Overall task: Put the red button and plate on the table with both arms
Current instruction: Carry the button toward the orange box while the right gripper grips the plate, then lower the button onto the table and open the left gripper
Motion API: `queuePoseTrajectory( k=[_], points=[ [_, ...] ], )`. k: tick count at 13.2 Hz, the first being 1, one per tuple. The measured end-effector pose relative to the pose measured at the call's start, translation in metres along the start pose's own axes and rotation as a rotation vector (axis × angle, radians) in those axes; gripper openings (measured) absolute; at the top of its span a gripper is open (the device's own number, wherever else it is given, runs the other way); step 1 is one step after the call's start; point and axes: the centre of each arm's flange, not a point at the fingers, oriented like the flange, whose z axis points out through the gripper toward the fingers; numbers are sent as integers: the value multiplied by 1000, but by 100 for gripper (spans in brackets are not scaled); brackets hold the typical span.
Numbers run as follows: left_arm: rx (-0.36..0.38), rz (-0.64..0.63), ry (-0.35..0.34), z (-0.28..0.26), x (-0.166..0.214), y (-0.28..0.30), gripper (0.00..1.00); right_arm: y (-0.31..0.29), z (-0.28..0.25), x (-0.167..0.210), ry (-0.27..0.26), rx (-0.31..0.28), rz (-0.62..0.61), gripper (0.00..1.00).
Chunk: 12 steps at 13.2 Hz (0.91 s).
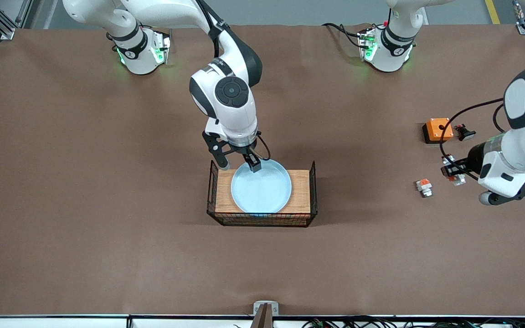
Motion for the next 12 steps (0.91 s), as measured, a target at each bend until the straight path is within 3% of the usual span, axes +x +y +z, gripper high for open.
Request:
queuePoseTrajectory(
  k=[1, 3, 4, 6, 7, 8, 12],
  points=[
    [-10, 24, 18, 24, 7, -16, 34, -1, 3, -1, 2, -2, -1, 81],
    [-30, 55, 58, 76, 15, -44, 34, -4, 4, -1, 3, 1, -1, 67],
    [-40, 57, 75, 102, 18, -50, 34, -5, 2, -1, 2, 6, -2, 67],
    [-60, 50, 100, 148, 24, -54, 34, -7, -2, -1, 1, 15, -2, 51],
    [-69, 47, 104, 168, 27, -54, 34, -7, -3, -1, 1, 17, -1, 51],
    [-77, 40, 108, 185, 30, -54, 34, -7, -3, -1, 1, 17, -2, 43],
    [-116, -44, 160, 228, 42, -51, 34, -7, 2, -2, 3, 10, -3, 38]
  ],
)
